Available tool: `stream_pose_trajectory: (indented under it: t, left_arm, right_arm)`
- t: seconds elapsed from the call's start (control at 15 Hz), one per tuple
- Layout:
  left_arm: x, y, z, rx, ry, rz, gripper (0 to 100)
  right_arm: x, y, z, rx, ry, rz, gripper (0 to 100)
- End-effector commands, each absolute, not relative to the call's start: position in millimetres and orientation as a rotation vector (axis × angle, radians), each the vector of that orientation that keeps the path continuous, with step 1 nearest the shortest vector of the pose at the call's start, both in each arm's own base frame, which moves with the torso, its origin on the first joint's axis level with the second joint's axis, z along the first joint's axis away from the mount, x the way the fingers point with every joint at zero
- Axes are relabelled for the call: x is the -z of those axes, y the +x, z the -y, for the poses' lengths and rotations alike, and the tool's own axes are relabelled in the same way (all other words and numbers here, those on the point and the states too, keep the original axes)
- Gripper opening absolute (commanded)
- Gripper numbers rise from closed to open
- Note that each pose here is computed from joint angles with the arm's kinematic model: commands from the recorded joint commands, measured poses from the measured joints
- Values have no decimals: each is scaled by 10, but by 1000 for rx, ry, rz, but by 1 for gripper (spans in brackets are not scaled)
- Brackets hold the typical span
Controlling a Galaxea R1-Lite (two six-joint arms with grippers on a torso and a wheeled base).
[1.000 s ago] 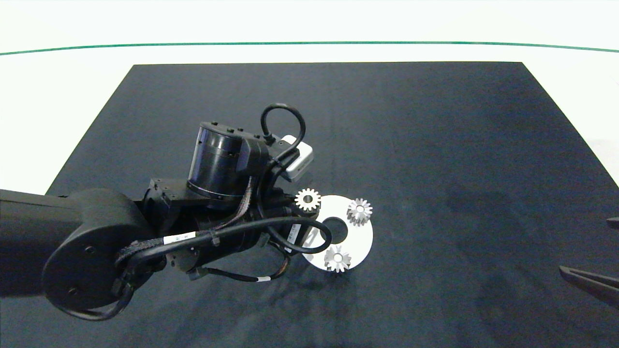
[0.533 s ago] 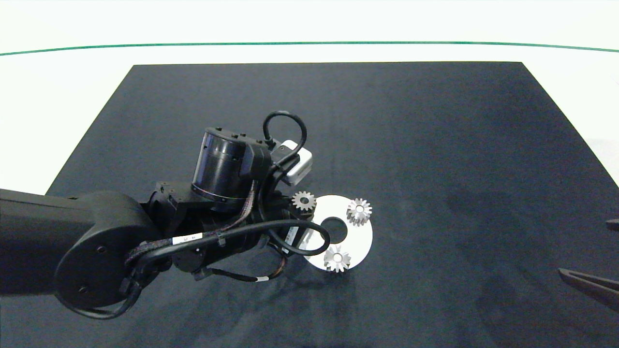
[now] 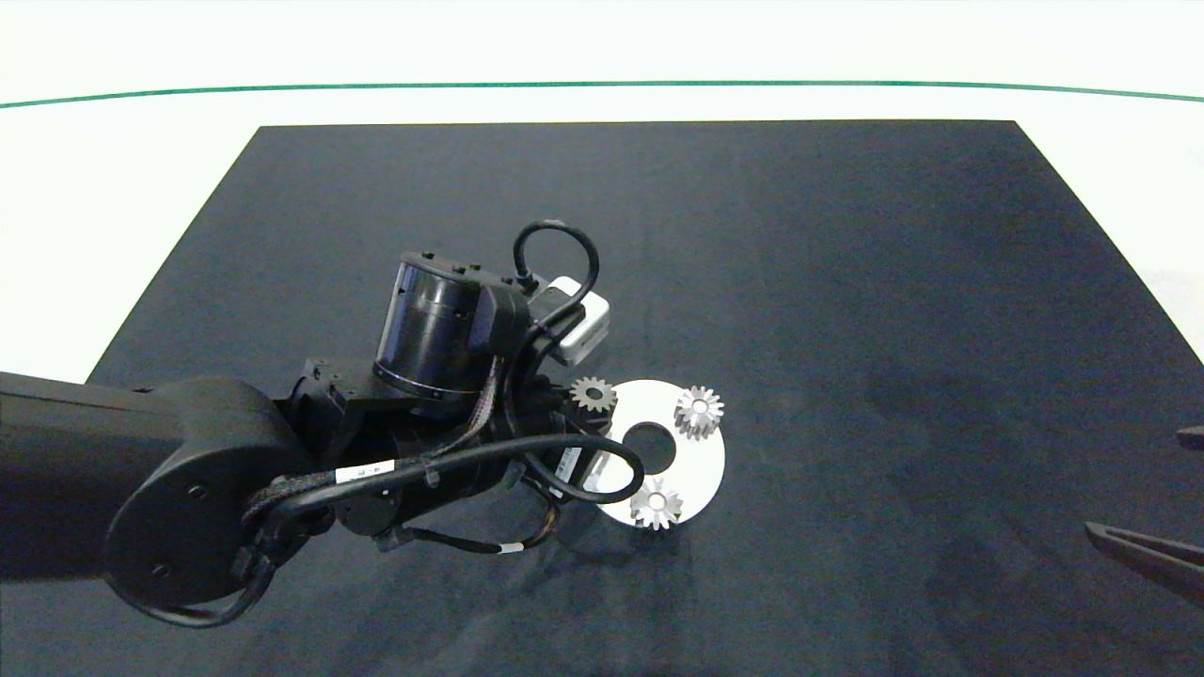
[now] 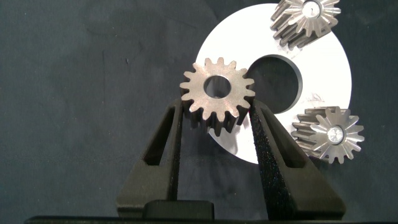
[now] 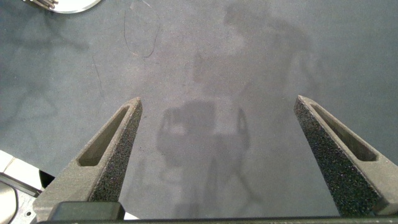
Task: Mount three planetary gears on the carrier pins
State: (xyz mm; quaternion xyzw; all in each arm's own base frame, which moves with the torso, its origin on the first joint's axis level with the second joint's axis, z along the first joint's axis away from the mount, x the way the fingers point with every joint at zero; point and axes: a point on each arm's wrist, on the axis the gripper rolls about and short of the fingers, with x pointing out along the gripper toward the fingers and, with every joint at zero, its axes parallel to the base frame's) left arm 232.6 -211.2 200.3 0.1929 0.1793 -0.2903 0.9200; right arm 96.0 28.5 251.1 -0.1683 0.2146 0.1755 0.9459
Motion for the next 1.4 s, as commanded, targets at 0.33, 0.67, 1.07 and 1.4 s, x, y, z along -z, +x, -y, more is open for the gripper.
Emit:
stream_pose_trajectory:
  t: [0.33, 0.67, 1.07, 1.4]
  left_arm:
    - [-1970, 2331, 2122, 597, 401, -377, 1]
    - [-1966, 2335, 2132, 600, 399, -371, 1]
    - [-1927, 2358, 2148, 597, 383, -329, 1]
    - [-1894, 2359, 2149, 598, 393, -336, 1]
  right_arm:
    - [-2507, 967, -288, -359, -345, -441, 100]
    - [-2511, 955, -286, -362, -345, -437, 100]
    - [-2511, 954, -288, -370, -343, -437, 100]
    - [-2512, 950, -287, -371, -342, -435, 100]
